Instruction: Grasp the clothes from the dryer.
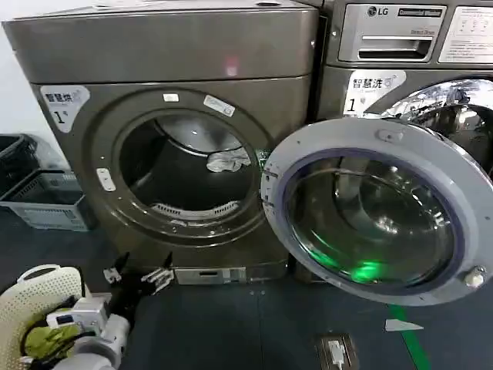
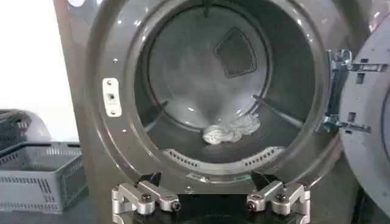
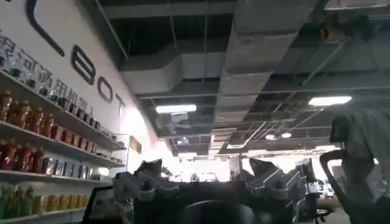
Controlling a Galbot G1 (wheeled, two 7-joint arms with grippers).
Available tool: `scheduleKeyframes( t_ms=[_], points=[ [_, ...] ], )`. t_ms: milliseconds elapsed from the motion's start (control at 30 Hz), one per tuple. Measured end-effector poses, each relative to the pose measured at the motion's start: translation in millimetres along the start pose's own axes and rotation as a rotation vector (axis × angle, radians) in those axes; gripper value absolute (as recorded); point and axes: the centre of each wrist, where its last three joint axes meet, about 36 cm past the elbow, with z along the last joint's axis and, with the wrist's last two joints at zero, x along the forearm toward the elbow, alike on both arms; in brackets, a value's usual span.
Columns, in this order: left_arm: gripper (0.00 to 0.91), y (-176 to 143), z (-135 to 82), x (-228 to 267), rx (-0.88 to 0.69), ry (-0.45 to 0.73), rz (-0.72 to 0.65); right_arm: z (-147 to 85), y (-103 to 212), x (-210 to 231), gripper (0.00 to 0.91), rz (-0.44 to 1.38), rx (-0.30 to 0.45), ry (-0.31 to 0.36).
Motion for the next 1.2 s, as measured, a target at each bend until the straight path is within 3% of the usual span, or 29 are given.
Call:
scheduleKeyframes(
  t_ms=[1200],
  points=[
    [0.907, -1.4, 2.0, -3.0, -0.001, 0.007, 0.000, 8.9, -5.1, 4.3, 0.907, 0.012, -0.006, 0.002]
  ],
)
